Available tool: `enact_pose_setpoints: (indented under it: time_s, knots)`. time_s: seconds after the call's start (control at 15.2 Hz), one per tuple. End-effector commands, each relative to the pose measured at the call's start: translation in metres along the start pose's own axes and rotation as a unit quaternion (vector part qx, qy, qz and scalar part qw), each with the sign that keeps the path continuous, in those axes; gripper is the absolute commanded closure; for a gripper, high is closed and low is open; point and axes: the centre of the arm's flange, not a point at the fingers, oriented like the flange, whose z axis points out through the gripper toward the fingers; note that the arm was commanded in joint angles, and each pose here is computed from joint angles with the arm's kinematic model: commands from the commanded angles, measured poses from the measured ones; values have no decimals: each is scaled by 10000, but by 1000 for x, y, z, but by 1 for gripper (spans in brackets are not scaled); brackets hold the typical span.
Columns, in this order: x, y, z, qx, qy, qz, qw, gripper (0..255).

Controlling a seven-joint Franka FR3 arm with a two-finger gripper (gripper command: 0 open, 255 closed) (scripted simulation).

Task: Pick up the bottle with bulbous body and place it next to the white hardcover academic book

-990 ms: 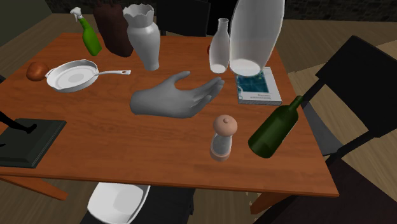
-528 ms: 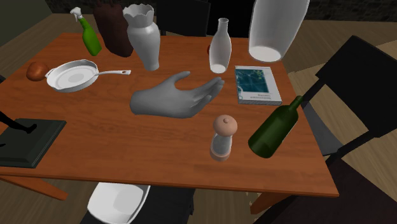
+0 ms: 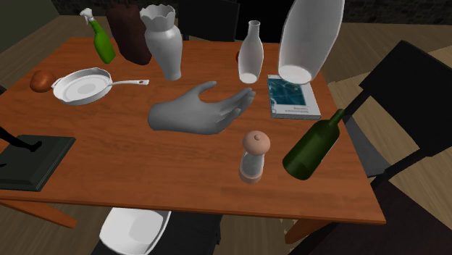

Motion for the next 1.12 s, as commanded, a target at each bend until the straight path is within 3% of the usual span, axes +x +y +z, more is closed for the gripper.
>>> enact_pose_setpoints:
  time_s: [0.0, 1.06]
  knots:
    - [-1, 0, 11, 0, 5, 0, 10000, 255]
    - [-7, 1, 95, 0, 5, 0, 10000, 255]
